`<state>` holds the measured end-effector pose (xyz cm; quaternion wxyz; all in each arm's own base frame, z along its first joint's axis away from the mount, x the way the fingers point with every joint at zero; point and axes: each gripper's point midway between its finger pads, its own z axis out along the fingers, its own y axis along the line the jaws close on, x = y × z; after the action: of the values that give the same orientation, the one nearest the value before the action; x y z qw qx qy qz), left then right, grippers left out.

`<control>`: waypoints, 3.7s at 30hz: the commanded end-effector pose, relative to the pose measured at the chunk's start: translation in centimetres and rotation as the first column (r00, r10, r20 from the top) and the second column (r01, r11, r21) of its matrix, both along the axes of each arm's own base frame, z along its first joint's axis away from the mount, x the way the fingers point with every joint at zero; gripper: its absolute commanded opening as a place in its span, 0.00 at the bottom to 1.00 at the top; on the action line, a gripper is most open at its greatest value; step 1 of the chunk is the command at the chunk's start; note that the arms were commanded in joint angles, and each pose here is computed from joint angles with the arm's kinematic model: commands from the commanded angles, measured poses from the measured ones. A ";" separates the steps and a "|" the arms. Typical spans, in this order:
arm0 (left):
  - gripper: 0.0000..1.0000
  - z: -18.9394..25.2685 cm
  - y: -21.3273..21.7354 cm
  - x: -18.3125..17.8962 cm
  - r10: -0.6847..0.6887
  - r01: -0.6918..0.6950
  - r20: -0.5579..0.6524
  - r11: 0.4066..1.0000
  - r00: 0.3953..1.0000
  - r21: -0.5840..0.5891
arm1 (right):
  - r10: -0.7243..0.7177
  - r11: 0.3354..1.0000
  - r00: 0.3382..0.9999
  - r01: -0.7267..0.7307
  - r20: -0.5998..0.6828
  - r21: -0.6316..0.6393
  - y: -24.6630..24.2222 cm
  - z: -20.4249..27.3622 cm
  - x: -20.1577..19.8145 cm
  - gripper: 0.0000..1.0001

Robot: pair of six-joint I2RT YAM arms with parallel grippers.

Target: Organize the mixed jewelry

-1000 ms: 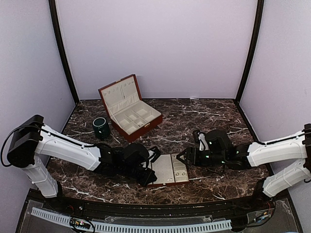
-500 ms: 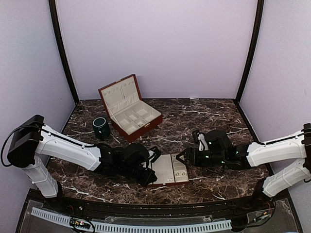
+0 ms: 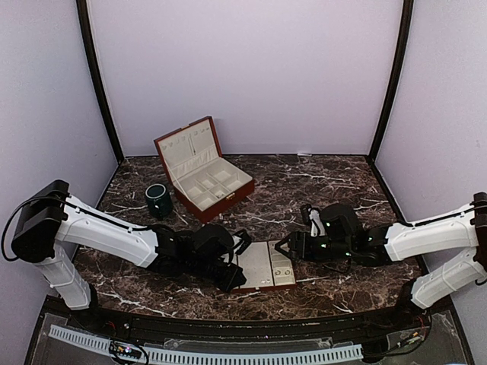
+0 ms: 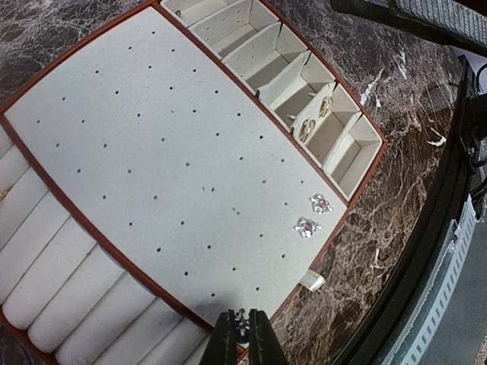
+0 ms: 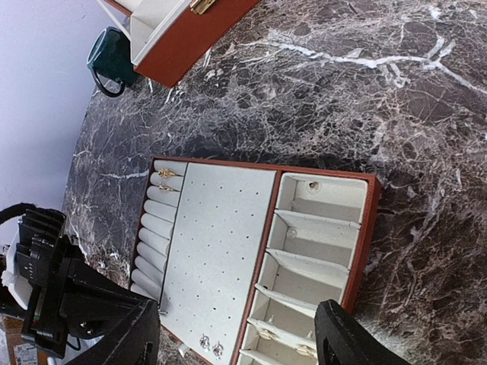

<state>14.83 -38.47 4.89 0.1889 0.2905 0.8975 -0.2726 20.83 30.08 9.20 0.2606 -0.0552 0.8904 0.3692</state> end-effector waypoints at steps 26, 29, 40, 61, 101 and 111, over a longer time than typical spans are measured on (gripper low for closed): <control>0.03 -1.7 0.9 -0.1 0.003 -0.003 0.006 0.999 1.000 0.052 | 0.000 0.999 1.000 0.000 0.022 0.037 0.8 1.0 0.6 0.71; 0.13 -1.5 0.8 0.0 0.001 -0.001 0.011 0.999 1.000 0.054 | -0.001 0.999 1.000 0.000 0.025 0.040 0.9 1.0 0.7 0.71; 0.38 0.7 0.8 0.7 0.020 -0.022 0.052 0.999 0.998 0.040 | 0.003 0.999 0.999 -0.005 0.034 0.043 1.0 1.4 0.8 0.71; 0.13 2.4 0.3 0.9 0.035 -0.034 0.067 0.999 0.997 -0.016 | 0.018 0.999 0.999 -0.020 0.041 0.047 1.1 1.5 0.7 0.71; 0.49 2.9 7.5 0.3 0.244 -0.245 0.022 0.968 0.970 0.048 | 0.008 0.999 0.998 -0.010 0.067 0.031 0.9 1.9 1.0 0.71; 0.50 1.1 14.8 0.4 0.419 -0.412 -0.114 0.908 0.901 0.079 | 0.127 0.987 0.977 -0.107 0.172 -0.123 3.3 3.3 0.2 0.70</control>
<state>14.76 -26.02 5.45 0.1850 0.1237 0.9514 -0.2130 20.98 30.92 9.91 0.2762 -0.0914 0.8892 0.3532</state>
